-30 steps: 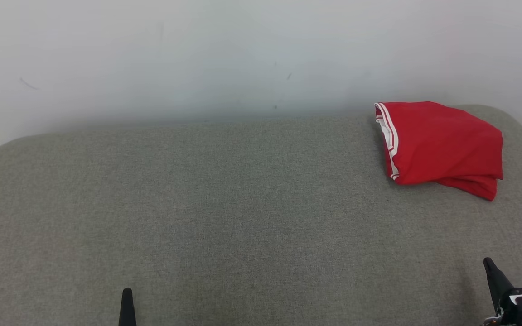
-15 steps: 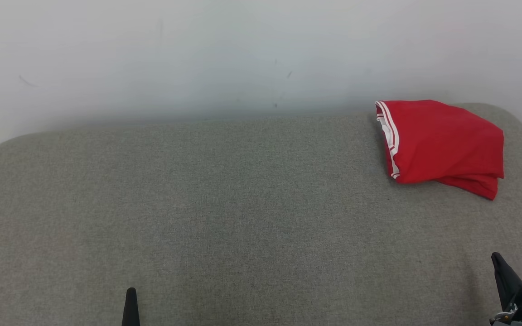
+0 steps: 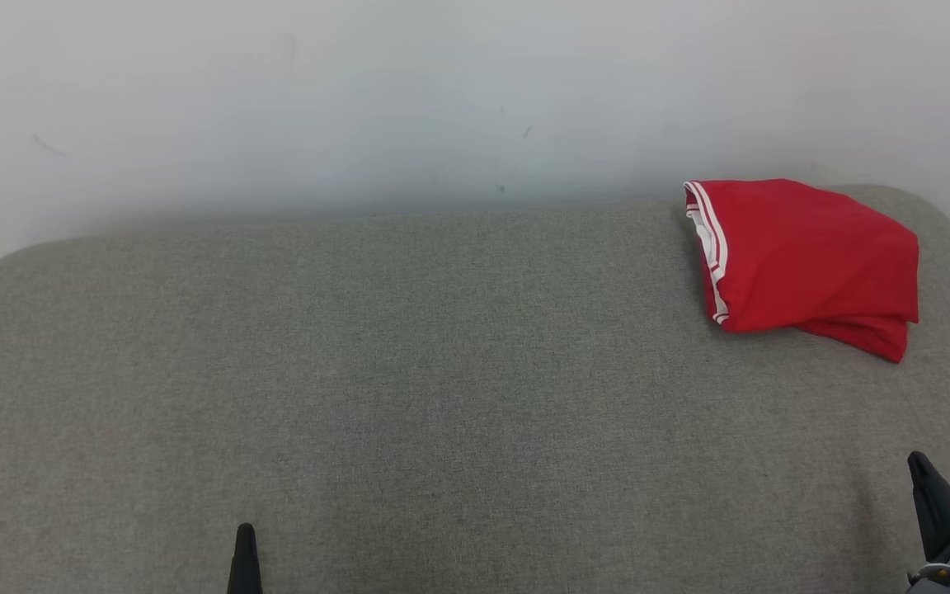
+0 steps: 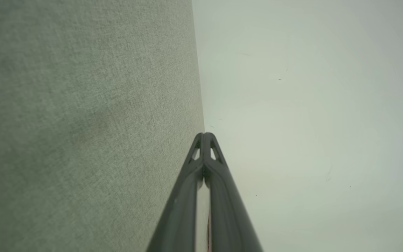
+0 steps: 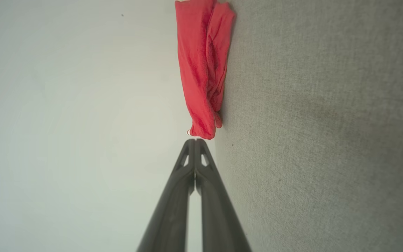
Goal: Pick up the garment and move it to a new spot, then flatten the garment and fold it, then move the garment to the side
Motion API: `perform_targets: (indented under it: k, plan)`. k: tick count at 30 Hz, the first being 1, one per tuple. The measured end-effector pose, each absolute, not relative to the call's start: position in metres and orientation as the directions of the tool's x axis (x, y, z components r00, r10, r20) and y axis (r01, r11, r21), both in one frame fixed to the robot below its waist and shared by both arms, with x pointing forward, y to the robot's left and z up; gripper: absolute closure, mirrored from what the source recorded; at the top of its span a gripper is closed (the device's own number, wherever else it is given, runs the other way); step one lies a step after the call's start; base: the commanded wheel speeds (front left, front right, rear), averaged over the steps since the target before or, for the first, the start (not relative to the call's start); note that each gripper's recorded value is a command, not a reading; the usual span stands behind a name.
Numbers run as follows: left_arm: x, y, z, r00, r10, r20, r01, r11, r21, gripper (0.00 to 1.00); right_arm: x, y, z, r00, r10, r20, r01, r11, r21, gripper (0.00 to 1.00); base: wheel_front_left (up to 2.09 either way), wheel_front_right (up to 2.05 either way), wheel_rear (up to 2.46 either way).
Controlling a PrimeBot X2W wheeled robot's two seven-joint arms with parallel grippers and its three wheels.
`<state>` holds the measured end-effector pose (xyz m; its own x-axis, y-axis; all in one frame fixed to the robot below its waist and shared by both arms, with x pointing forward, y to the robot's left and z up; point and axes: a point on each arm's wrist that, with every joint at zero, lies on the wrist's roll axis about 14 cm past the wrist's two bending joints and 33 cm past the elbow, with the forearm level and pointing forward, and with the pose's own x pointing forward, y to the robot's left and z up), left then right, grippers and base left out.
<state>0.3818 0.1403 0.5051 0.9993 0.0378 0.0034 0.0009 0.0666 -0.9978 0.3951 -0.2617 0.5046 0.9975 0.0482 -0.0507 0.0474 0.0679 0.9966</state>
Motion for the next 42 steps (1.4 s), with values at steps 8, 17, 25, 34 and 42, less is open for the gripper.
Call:
perform_targets:
  k: [8,17,25,34,42]
  plan:
    - [0.3826,0.137,0.5031,0.999,0.032,-0.009,-0.009,0.013,-1.0,1.0,0.3963,-0.2664,0.5098,0.999,0.045,-0.022,0.021,0.011,1.0,1.0,0.0,0.0,0.0]
    - [0.3836,0.136,0.5035,1.0,0.03,-0.01,-0.01,-0.004,-1.0,1.0,0.3963,-0.2683,0.5111,0.999,0.041,-0.012,0.013,-0.008,1.0,1.0,0.0,0.0,0.0]
    - [0.3836,0.1359,0.5035,1.0,0.03,-0.01,-0.01,-0.004,-1.0,1.0,0.3961,-0.2683,0.5112,0.999,0.043,-0.012,0.012,-0.01,1.0,1.0,0.0,0.0,0.0]
    - [0.3836,0.1359,0.5036,1.0,0.03,-0.01,-0.01,-0.004,-1.0,1.0,0.396,-0.2682,0.5112,0.999,0.044,-0.011,0.012,-0.011,1.0,1.0,0.0,0.0,0.0]
    - [0.3836,0.136,0.5035,0.999,0.03,-0.01,-0.01,-0.004,-1.0,1.0,0.396,-0.2684,0.511,0.999,0.042,-0.012,0.012,-0.011,1.0,1.0,0.0,0.0,0.0]
